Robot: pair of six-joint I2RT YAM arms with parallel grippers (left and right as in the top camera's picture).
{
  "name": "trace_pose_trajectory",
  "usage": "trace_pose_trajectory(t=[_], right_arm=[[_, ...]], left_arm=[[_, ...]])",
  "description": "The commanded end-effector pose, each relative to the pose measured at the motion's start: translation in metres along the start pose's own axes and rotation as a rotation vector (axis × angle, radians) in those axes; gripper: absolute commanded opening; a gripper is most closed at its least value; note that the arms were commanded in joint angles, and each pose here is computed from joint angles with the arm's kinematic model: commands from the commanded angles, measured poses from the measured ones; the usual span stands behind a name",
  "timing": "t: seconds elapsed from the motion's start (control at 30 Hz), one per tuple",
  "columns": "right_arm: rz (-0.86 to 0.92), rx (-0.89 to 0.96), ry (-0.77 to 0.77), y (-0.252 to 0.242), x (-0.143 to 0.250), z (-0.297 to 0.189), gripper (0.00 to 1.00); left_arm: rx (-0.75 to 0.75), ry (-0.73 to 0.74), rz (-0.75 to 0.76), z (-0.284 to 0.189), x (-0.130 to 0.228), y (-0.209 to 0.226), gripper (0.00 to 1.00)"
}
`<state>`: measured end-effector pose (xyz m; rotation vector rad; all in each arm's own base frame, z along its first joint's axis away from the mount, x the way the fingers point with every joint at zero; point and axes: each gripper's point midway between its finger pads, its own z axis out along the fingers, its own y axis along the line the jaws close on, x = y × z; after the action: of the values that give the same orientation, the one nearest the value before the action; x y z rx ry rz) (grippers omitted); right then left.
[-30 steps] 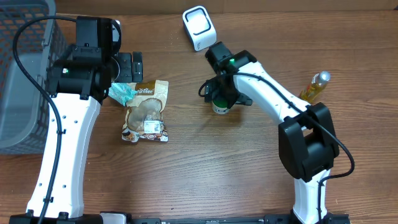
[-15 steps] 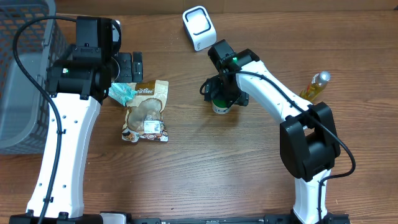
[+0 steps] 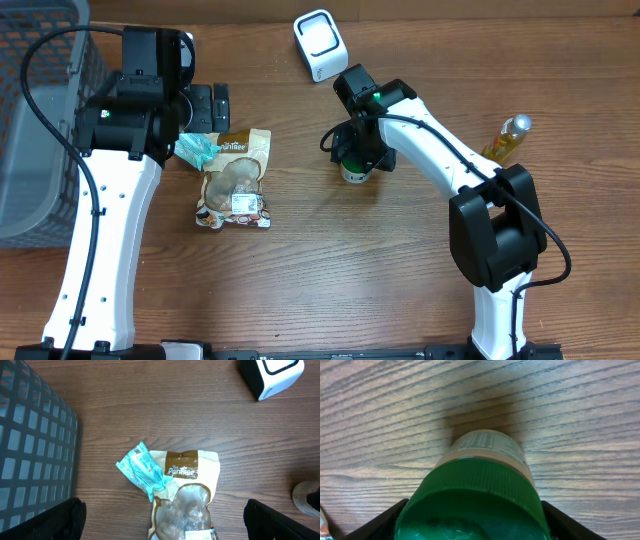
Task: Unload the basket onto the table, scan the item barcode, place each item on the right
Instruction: 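Lower the right gripper and grasp the green-lid jar from above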
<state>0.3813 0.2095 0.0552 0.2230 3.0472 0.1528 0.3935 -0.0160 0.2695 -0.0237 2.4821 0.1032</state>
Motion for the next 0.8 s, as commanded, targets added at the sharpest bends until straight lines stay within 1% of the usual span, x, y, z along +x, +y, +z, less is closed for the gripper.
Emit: trace_pose_trajectory(t=[0.0, 0.1, 0.4, 0.47, 0.5, 0.53, 0.67, 0.77], right_arm=[[0.009, -0.005, -0.013, 0.004, -0.002, -0.003, 0.71], [0.011, 0.006, 0.003, 0.001, 0.002, -0.003, 0.66], [0.008, 0.066, 0.084, -0.011, 0.023, -0.004, 0.65], [0.004, 0.07, 0.089, -0.011, 0.025, -0.004, 0.7], [0.003, 0.068, 0.086, -0.011, 0.025, -0.004, 0.83], [0.003, 0.066, 0.082, -0.01, 0.024, -0.004, 0.88], [0.002, 0.068, 0.056, -0.009, 0.018, -0.003, 0.88], [0.037, 0.07, 0.05, -0.008, 0.018, -0.003, 0.87]], left_arm=[[-0.005, -0.007, 0.013, -0.001, -0.004, 0.001, 0.99], [-0.005, -0.007, 0.013, -0.001, -0.004, 0.001, 1.0], [-0.005, -0.008, 0.013, -0.001, -0.004, 0.001, 1.0], [-0.005, -0.007, 0.013, -0.001, -0.004, 0.001, 1.0], [-0.005, -0.007, 0.013, -0.001, -0.004, 0.001, 1.0], [-0.005, -0.007, 0.013, -0.001, -0.004, 0.001, 1.0], [-0.005, -0.007, 0.013, -0.001, -0.004, 0.001, 0.99], [-0.005, -0.007, 0.013, -0.001, -0.004, 0.001, 1.0]])
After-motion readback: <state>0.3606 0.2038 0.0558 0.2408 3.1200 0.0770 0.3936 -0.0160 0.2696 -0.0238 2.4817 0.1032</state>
